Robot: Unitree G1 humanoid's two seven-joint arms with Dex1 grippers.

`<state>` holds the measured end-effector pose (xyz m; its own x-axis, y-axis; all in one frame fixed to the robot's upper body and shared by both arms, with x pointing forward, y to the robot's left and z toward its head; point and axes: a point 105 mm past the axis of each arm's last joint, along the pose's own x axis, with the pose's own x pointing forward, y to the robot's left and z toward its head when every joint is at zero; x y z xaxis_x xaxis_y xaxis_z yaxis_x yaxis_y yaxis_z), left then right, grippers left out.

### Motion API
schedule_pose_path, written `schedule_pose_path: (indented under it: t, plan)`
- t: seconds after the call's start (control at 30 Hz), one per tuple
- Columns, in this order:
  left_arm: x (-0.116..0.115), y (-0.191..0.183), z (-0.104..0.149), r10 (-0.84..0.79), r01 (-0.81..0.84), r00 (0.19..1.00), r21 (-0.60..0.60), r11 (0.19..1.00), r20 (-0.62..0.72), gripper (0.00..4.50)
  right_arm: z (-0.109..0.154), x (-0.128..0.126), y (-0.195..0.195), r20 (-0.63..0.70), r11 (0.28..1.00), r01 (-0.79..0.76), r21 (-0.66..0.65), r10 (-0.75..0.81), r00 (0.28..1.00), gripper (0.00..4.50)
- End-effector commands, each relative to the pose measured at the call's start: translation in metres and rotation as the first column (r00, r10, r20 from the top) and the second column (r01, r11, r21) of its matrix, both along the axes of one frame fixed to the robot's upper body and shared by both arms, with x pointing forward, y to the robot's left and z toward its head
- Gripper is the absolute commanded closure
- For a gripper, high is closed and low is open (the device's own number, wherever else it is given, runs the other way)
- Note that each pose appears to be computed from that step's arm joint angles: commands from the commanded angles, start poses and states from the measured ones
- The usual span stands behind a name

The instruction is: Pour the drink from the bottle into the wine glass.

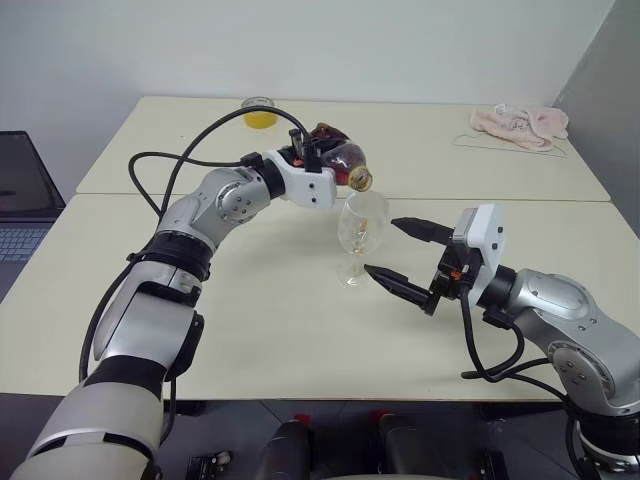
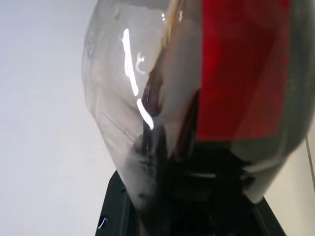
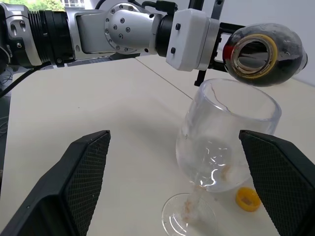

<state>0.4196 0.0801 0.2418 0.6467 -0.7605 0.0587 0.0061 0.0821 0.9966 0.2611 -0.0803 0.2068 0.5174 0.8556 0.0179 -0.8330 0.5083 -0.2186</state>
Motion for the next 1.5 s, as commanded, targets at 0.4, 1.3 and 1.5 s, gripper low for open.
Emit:
schedule_pose_path:
  t: [0.4,1.3,1.5]
  plan:
    - [-0.005,-0.004,0.031,-0.026,0.027,0.992,-0.007,1.000,0.121,3.71,0.007,-0.008,0.003,0.045,1.000,-0.017,0.016,0.016,0.999,0.00]
    - [-0.001,0.000,0.024,-0.018,0.015,0.990,0.017,1.000,0.138,3.73,0.020,-0.002,-0.018,0.061,0.999,0.027,-0.024,-0.026,0.998,0.00]
    - [-0.001,0.000,0.025,-0.018,0.016,0.989,0.017,1.000,0.144,3.73,0.024,-0.003,-0.017,0.059,0.999,0.015,-0.029,-0.013,0.998,0.00]
